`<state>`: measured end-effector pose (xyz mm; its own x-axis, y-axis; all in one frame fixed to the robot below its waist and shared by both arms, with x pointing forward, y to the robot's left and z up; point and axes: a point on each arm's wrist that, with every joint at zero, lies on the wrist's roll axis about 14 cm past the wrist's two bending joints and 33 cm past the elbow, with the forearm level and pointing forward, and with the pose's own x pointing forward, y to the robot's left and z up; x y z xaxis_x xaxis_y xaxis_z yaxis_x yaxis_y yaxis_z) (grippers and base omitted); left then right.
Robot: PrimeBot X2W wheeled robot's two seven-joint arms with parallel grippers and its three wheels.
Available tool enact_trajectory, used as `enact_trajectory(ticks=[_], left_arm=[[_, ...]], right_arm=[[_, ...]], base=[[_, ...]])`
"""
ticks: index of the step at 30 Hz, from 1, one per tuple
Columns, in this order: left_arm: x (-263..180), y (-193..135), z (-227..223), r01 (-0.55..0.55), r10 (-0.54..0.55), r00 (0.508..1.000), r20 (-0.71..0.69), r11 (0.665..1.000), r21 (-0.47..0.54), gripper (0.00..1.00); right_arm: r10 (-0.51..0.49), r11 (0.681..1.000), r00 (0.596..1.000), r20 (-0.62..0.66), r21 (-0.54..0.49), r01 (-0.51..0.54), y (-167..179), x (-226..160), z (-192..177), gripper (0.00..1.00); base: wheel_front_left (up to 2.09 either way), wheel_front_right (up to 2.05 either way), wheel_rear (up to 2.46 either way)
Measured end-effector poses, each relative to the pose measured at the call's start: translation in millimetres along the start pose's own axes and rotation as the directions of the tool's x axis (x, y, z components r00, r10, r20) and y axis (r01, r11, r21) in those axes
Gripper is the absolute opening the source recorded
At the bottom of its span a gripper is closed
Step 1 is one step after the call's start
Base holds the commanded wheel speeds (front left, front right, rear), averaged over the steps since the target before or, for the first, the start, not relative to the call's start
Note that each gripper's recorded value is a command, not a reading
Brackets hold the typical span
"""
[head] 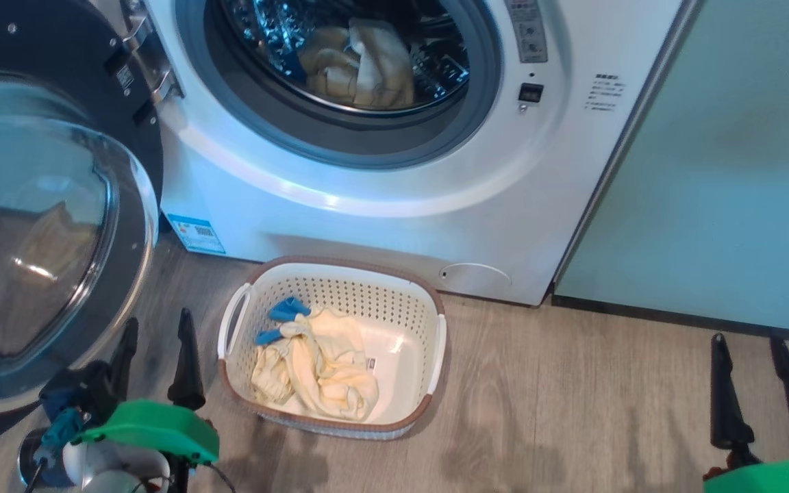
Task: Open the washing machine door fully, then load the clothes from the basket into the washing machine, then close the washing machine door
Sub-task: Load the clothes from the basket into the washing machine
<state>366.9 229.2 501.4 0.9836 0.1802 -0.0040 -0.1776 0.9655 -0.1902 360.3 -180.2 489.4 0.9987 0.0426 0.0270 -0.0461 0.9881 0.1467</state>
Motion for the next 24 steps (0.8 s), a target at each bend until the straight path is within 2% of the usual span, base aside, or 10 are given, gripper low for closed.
enact_trajectory(ticks=[10, 24], left_arm=[[-4, -14, 4, 0.044, -0.044, 0.999, 0.011, 0.999, -0.006, 1.00], [-4, -21, 4, 0.067, -0.067, 0.998, 0.010, 0.998, -0.001, 1.00]], right_arm=[[-0.024, 1.000, 1.000, 0.007, 0.004, 0.024, -6, -17, 6, 1.00], [-0.020, 1.000, 1.000, 0.012, 0.005, 0.020, -4, -18, 7, 1.00]], base=[[0.00, 0.00, 0.00], [0.00, 0.00, 0.00]])
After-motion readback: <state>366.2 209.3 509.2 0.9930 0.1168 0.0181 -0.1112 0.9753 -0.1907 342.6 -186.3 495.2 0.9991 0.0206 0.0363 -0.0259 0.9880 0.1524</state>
